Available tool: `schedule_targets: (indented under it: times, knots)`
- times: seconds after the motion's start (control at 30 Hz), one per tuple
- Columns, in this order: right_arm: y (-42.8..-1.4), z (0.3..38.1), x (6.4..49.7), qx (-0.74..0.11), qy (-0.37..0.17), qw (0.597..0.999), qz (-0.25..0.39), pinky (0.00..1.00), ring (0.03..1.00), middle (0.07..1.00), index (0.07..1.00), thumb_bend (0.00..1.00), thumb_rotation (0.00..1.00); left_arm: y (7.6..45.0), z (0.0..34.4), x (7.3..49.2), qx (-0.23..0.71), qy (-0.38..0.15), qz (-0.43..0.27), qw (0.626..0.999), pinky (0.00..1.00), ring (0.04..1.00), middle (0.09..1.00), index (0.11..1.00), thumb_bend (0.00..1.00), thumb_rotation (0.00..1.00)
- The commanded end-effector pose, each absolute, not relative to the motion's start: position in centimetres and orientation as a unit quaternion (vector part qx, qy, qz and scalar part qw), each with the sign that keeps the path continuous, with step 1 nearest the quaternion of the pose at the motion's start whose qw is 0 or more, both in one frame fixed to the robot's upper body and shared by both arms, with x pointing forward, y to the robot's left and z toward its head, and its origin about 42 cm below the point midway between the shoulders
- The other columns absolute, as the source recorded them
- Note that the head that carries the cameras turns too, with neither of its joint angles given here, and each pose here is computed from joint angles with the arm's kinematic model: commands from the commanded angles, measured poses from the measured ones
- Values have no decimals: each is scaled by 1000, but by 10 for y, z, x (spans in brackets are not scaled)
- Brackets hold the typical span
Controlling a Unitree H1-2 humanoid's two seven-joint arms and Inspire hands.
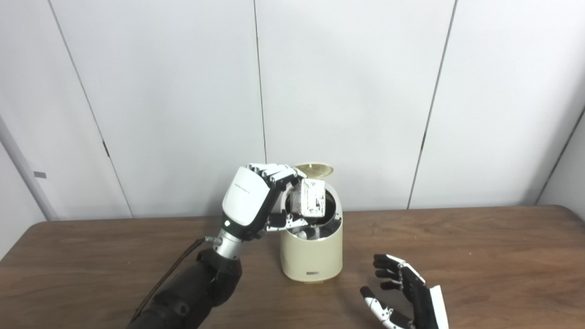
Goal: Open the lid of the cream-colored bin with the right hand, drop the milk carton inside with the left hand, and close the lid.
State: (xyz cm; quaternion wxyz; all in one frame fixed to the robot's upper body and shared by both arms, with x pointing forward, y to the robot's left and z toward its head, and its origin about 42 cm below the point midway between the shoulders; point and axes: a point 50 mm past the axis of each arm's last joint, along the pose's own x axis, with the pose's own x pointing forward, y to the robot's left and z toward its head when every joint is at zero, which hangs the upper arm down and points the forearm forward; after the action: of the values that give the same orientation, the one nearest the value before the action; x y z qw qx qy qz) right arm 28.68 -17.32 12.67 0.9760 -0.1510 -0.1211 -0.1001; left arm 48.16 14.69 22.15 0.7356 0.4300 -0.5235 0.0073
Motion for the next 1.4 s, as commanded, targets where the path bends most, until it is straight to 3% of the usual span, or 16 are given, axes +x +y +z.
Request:
schedule_targets:
  times: [0.0,0.23,0.3,0.37,0.9,0.97,1.0,1.07,1.1,1.2,1.37]
  knots:
    - [-170,113,274,-148,-94,980,-99,588,674,699,695,260,113,141,245,489,406,-543,33,735,139,324,441,540,491,0]
    - [-171,114,274,-150,-86,980,-97,599,686,711,704,256,110,134,235,486,400,-530,29,747,143,322,443,542,490,0]
    - [-171,114,275,-149,-86,980,-97,599,687,712,705,259,128,134,234,486,399,-530,29,748,123,213,405,518,510,0]
    - [-170,113,276,-149,-89,980,-98,594,684,709,702,261,124,135,234,486,398,-528,29,749,114,188,394,510,513,0]
    - [-168,113,277,-153,-90,979,-99,588,677,705,697,262,143,134,227,484,394,-512,15,763,138,210,403,516,516,0]
    - [-168,114,277,-151,-89,980,-100,589,677,704,697,263,161,135,227,484,394,-508,9,766,245,326,446,511,521,0]
    - [-168,114,277,-152,-89,979,-100,589,677,704,697,262,162,137,227,484,394,-498,0,772,285,366,463,508,612,71]
    - [-168,114,277,-152,-90,979,-100,589,678,705,697,260,152,139,226,484,392,-485,-13,782,370,445,503,508,915,334]
    - [-168,114,277,-151,-89,979,-100,589,678,705,697,260,148,141,225,484,390,-475,-19,789,383,457,510,510,958,374]
    - [-168,114,277,-148,-88,980,-100,589,680,708,697,263,140,143,224,484,383,-459,-29,801,482,556,588,592,997,507]
    - [-168,114,277,-152,-88,980,-98,594,681,708,701,258,146,146,225,483,375,-446,-40,812,518,601,647,660,1000,487]
